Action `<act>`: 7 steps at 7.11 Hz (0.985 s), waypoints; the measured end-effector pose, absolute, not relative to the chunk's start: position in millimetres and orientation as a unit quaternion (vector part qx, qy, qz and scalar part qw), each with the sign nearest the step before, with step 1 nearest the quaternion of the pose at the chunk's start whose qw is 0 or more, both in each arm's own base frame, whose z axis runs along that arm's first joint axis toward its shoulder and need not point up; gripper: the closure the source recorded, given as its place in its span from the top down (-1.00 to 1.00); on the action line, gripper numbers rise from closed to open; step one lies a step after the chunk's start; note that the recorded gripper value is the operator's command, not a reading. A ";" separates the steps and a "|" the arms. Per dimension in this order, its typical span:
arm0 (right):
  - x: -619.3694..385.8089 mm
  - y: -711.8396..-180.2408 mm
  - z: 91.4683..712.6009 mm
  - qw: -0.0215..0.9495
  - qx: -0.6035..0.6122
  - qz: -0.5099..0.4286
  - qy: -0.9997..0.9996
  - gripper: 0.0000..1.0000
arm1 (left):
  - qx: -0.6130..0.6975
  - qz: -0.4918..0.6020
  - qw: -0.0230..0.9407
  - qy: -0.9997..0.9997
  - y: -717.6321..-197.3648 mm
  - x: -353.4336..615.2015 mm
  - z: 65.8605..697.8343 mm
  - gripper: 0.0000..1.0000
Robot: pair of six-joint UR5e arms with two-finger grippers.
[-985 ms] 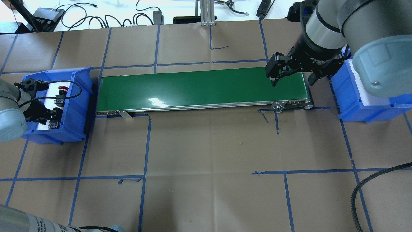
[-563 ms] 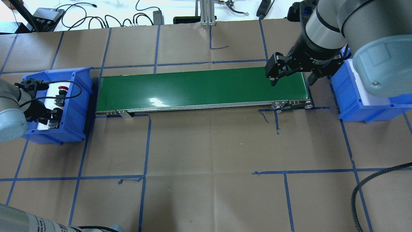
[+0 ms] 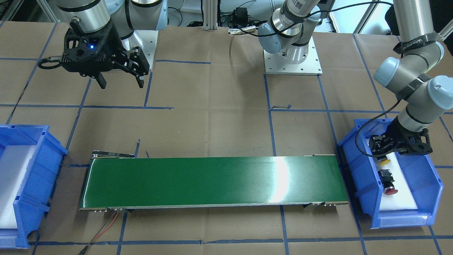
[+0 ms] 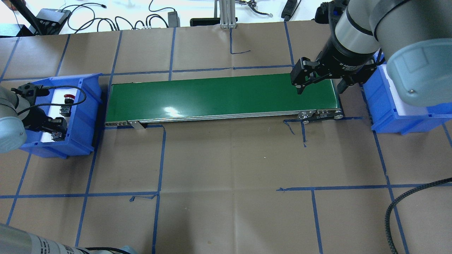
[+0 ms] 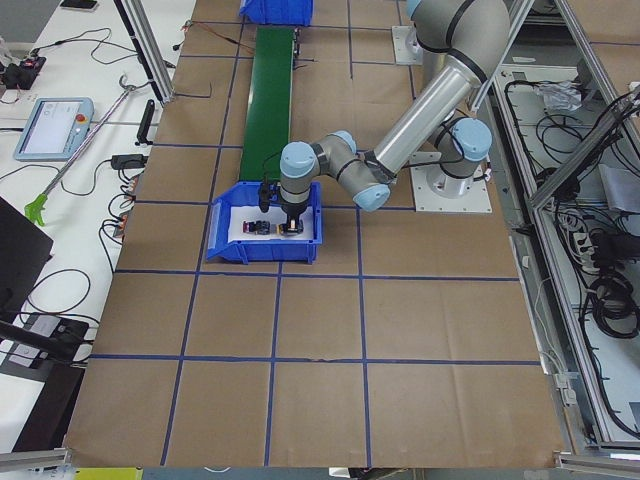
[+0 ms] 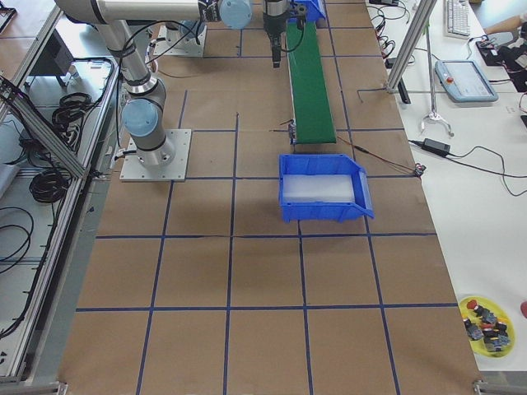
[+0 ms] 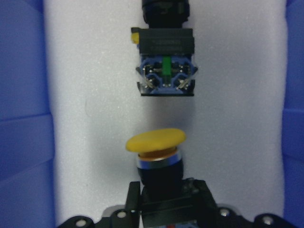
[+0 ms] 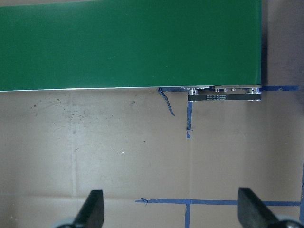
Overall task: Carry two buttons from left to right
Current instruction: 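Lift the yellow button and carry it over the green conveyor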
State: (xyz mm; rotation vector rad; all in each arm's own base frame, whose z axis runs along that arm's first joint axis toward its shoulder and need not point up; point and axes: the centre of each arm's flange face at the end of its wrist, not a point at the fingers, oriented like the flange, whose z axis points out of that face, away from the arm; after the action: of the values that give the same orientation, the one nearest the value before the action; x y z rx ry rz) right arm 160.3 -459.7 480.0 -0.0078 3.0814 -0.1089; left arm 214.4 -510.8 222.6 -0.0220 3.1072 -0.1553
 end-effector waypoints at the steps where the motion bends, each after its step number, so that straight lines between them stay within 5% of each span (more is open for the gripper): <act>1: 160.3 -459.9 479.8 0.029 -0.003 -0.035 0.999 1.00 | -0.007 -0.055 0.019 0.998 -516.8 218.0 240.1 -0.73; 7: 160.3 -459.9 479.8 0.029 -0.003 -0.035 0.999 1.00 | 0.001 -0.015 -0.014 1.000 -552.3 224.1 407.2 -0.73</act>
State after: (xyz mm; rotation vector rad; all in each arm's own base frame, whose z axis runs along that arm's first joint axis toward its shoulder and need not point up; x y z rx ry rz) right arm 160.3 -459.9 479.8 -0.0079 3.0814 -0.1081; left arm 224.1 -552.3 407.2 0.0045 3.1684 -0.0475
